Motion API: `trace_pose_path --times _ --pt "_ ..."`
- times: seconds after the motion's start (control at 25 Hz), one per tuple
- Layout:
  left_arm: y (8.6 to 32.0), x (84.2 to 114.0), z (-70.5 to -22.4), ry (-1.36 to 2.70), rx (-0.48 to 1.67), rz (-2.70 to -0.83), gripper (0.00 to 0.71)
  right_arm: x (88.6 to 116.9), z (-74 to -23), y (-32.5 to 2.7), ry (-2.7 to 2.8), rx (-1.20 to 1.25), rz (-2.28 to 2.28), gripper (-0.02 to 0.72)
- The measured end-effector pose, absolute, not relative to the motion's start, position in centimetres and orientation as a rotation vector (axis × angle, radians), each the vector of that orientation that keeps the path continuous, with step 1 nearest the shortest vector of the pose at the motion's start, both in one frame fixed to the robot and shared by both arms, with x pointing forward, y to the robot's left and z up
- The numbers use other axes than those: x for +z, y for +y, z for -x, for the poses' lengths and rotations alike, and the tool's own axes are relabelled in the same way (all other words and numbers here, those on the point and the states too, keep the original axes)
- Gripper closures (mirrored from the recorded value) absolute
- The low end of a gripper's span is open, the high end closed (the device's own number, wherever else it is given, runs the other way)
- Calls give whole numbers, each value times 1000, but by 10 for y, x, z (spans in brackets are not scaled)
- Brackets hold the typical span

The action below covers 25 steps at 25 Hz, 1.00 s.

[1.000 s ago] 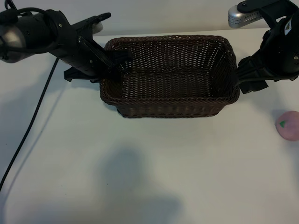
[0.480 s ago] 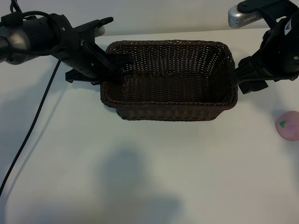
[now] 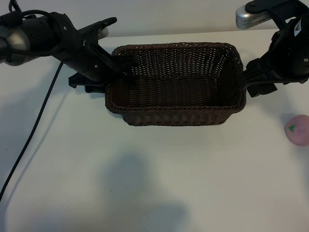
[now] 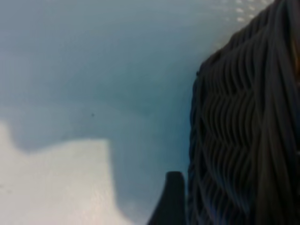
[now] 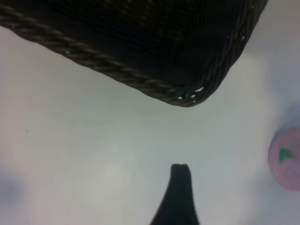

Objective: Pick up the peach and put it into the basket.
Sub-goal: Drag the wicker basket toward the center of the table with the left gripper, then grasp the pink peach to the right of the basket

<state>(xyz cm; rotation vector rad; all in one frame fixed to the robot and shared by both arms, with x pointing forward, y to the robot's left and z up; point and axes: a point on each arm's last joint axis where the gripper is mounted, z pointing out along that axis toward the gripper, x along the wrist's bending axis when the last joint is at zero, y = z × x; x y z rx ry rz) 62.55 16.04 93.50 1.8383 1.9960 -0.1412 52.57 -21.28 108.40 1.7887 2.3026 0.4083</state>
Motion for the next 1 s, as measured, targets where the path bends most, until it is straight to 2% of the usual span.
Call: trace_pose_path --times 0.16,0.44,0.72,1.0 --pt "166 952 -620 1998 -86 -1879 14 1084 -526 -213 2303 408 -1789 108" --pt "186 1011 -603 1993 133 -1970 51 1084 -526 -213 2303 408 -1789 108" --pt "206 1097 -576 1898 370 -1995 73 1084 -526 -213 2303 408 -1789 108" --pt "231 1173 -516 1758 588 -1965 114 1084 -526 -213 2304 407 -1789 108"
